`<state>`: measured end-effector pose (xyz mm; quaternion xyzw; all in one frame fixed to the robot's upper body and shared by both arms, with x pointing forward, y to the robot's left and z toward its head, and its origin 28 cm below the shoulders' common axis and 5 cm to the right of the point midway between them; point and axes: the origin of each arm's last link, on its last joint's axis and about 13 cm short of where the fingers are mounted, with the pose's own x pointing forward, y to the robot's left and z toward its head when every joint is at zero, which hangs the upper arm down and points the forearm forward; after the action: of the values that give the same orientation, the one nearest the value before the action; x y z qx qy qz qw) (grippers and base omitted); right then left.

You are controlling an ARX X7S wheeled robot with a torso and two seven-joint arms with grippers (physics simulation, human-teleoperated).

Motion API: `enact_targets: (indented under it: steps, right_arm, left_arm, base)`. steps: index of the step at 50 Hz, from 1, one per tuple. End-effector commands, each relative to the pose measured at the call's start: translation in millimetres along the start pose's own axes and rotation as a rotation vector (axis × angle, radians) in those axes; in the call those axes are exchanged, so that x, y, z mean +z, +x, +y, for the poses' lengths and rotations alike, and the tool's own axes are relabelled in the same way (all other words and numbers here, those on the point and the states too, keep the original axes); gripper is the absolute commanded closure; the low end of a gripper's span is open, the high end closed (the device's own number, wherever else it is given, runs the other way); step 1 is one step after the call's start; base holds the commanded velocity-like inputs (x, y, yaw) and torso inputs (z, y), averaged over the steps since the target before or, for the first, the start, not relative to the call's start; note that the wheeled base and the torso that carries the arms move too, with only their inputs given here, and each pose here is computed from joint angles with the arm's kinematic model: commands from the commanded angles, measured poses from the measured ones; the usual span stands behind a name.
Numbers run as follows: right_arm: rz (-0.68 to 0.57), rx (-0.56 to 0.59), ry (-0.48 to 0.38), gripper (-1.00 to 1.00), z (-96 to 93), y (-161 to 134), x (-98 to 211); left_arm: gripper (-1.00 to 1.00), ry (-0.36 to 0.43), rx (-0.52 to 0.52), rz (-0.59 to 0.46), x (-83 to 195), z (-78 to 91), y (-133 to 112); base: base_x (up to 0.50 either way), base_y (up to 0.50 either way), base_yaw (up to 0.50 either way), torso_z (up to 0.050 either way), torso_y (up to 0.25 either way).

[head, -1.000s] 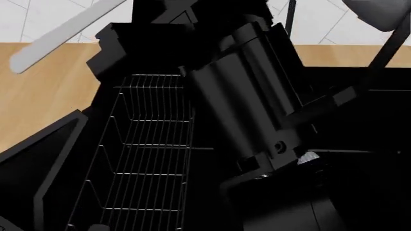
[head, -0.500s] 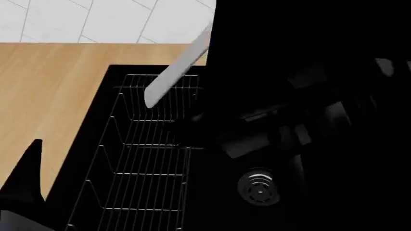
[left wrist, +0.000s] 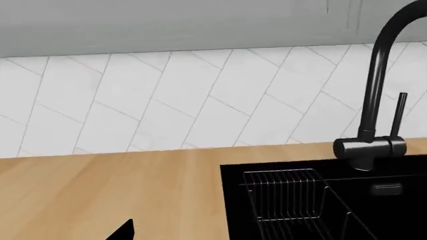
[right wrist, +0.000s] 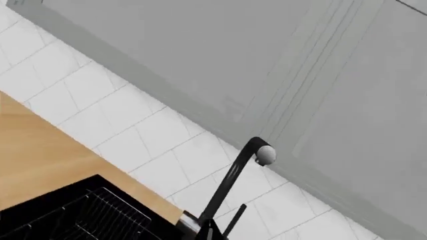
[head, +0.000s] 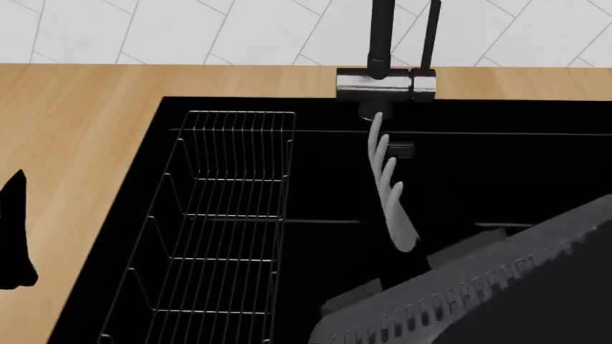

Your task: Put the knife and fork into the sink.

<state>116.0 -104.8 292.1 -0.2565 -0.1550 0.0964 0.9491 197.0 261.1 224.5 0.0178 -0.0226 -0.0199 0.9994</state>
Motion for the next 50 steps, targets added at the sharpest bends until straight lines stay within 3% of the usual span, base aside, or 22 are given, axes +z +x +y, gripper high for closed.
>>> enact_targets:
  steps: [1, 8, 9, 11, 14, 15, 16, 19, 22, 32, 36, 40, 44, 46, 50]
  right_arm:
    - [0.089, 0.03, -0.198, 1.0, 1.7, 5.7, -15.5]
    - [0.217, 0.083, -0.26, 1.0, -25.1, 48.0, -14.8]
    - [0.248, 0.083, -0.309, 1.0, -31.6, 57.5, -14.4]
    - [0.275, 0.1, -0.26, 1.0, -38.7, 70.2, -15.1]
    - [0.351, 0.122, -0.303, 1.0, -48.6, 88.9, -20.0]
    - [0.357, 0.132, -0.253, 1.0, -50.8, 93.4, -20.6]
    - [0.388, 0.141, -0.267, 1.0, -53.6, 98.6, -22.0]
    - [0.454, 0.174, -0.17, 1.0, -62.9, 115.2, -26.8]
    - [0.546, 0.179, -0.136, 1.0, -71.8, 130.7, -33.4]
    - [0.727, 0.25, -0.148, 1.0, -67.9, 157.7, -61.9]
    - [0.763, 0.245, -0.11, 1.0, -67.0, 159.1, -73.6]
    - [0.761, 0.263, 0.001, 1.0, -56.6, 154.0, -90.9]
    - [0.79, 0.276, 0.028, 1.0, -49.6, 149.9, -105.9]
    - [0.798, 0.287, 0.125, 1.0, -43.6, 148.6, -112.5]
    - [0.813, 0.31, 0.196, 1.0, -35.8, 147.3, -123.0]
  left_arm:
    - [-1.0, -0.143, 0.024, -0.033, 8.9, 5.0, 4.3]
    - [-1.0, -0.099, 0.049, -0.073, 10.8, 5.8, 9.4]
    - [-1.0, -0.091, 0.047, -0.075, 10.3, 5.3, 9.9]
    - [-1.0, -0.09, 0.043, -0.075, 9.4, 4.9, 11.0]
    - [-1.0, -0.086, 0.04, -0.077, 9.2, 5.1, 11.2]
    - [-1.0, -0.083, 0.041, -0.079, 9.0, 5.4, 11.1]
    - [-1.0, -0.085, 0.041, -0.079, 8.6, 6.0, 10.8]
    - [-1.0, -0.082, 0.047, -0.082, 8.5, 7.6, 10.1]
    - [-1.0, -0.083, 0.073, -0.109, 11.5, 9.4, 9.7]
    - [-1.0, -0.073, 0.068, -0.126, 14.6, 8.9, 10.5]
    - [-1.0, -0.073, 0.067, -0.133, 15.5, 8.5, 9.5]
    - [-1.0, -0.074, 0.069, -0.135, 16.9, 9.0, 8.4]
    - [-1.0, -0.07, 0.065, -0.136, 17.7, 8.0, 7.5]
    - [-1.0, -0.072, 0.063, -0.136, 17.5, 7.3, 7.2]
    - [-1.0, -0.07, 0.061, -0.133, 16.5, 6.4, 7.2]
  base:
    - [0.0, 0.0, 0.0, 0.0, 0.0]
    - [0.0, 0.0, 0.0, 0.0, 0.0]
    - [0.0, 0.0, 0.0, 0.0, 0.0]
    - [0.0, 0.0, 0.0, 0.0, 0.0]
    - [0.0, 0.0, 0.0, 0.0, 0.0]
    - [0.0, 0.0, 0.0, 0.0, 0.0]
    - [0.0, 0.0, 0.0, 0.0, 0.0]
    - [0.0, 0.0, 0.0, 0.0, 0.0]
    - [0.0, 0.0, 0.0, 0.0, 0.0]
    - [0.0, 0.0, 0.0, 0.0, 0.0]
    - [0.0, 0.0, 0.0, 0.0, 0.0]
    - [0.0, 0.0, 0.0, 0.0, 0.0]
    - [0.0, 0.0, 0.0, 0.0, 0.0]
    - [0.0, 0.0, 0.0, 0.0, 0.0]
    - [0.0, 0.0, 0.0, 0.0, 0.0]
